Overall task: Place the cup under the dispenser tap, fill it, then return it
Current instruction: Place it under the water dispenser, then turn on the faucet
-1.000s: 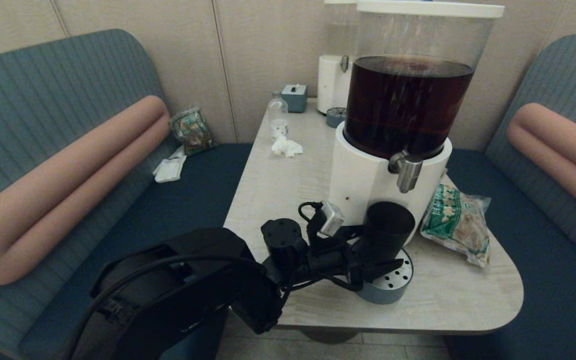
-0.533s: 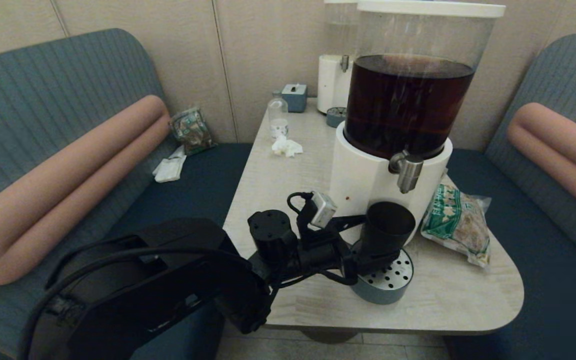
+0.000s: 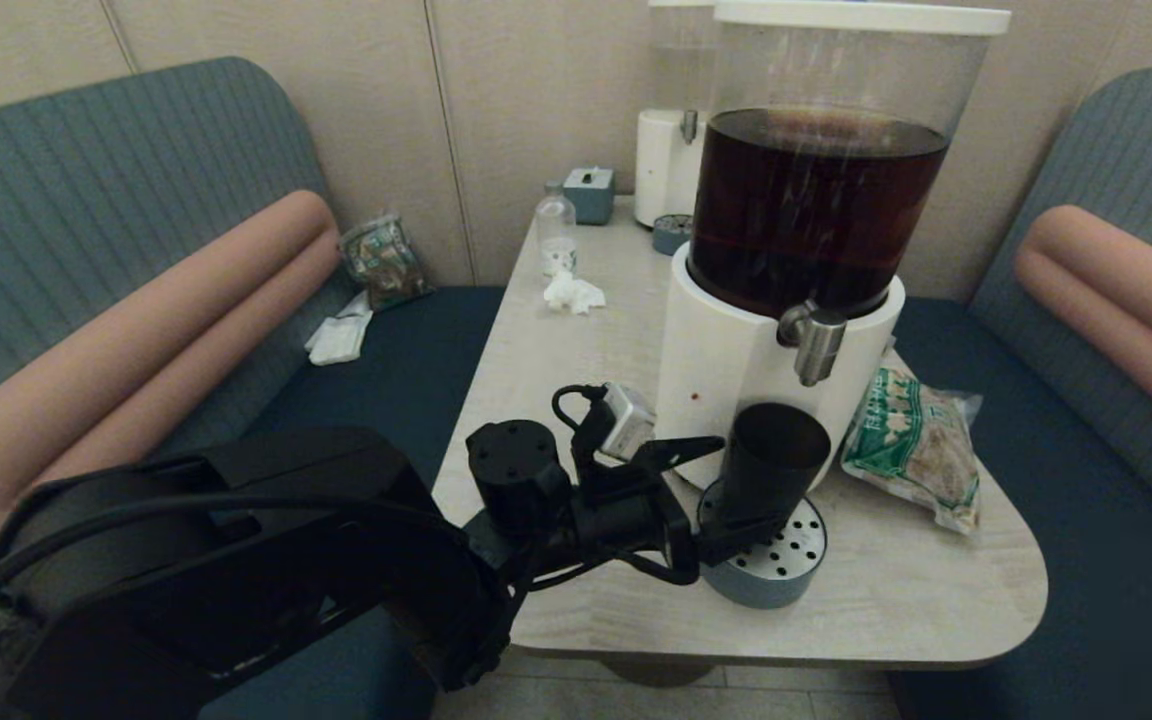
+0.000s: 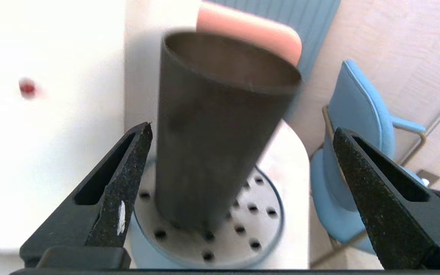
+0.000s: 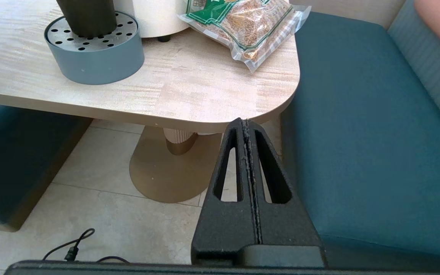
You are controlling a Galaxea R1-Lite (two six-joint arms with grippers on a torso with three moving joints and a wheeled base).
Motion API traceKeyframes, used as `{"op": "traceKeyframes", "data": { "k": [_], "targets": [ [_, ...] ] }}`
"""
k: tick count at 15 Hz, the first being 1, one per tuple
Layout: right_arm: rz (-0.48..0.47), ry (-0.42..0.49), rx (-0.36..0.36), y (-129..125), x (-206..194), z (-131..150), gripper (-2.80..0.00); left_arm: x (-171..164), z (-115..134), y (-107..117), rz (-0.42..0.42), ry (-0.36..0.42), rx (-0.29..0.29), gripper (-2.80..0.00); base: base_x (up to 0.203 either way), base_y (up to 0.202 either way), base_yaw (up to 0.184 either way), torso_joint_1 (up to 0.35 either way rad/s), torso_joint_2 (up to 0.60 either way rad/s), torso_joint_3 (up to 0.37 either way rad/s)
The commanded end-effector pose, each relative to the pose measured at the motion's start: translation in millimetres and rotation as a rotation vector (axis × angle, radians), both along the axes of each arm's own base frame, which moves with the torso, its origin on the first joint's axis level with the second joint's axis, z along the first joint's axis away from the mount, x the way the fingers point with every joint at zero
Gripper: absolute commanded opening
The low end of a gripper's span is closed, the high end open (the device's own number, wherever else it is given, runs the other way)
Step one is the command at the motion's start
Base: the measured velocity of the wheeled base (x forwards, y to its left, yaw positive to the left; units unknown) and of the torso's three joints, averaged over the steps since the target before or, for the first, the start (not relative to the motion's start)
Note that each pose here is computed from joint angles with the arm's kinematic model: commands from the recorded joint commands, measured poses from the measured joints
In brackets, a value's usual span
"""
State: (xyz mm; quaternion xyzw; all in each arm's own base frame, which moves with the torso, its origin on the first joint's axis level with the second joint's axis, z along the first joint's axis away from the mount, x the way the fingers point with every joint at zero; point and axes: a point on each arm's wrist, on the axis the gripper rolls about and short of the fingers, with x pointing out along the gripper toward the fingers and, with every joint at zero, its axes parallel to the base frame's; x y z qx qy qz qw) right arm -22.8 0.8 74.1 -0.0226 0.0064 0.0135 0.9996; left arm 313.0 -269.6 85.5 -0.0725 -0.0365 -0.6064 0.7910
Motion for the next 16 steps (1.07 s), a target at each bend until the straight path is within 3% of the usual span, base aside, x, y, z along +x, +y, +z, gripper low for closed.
{"op": "traceKeyframes", "data": {
  "k": [1, 9, 13, 16],
  "targets": [
    [0.001, 0.002, -0.002, 0, 0, 0, -2.80, -8, 10, 6, -0.004, -0.007, -0.005, 0.00, 0.000, 0.000, 0.000, 0.000, 0.00, 0.000],
    [0.001, 0.002, 0.001, 0, 0, 0, -2.80, -33, 36, 48, 0.048, 0.010, 0.006, 0.00, 0.000, 0.000, 0.000, 0.000, 0.00, 0.000],
    [0.002, 0.002, 0.001, 0, 0, 0, -2.80, -54, 76, 87, 0.145, -0.047, -0.050, 0.00, 0.000, 0.000, 0.000, 0.000, 0.00, 0.000],
    [0.002, 0.002, 0.001, 0, 0, 0, -2.80, -81, 117, 132, 0.251, -0.135, -0.124, 0.00, 0.000, 0.000, 0.000, 0.000, 0.00, 0.000]
  ]
}}
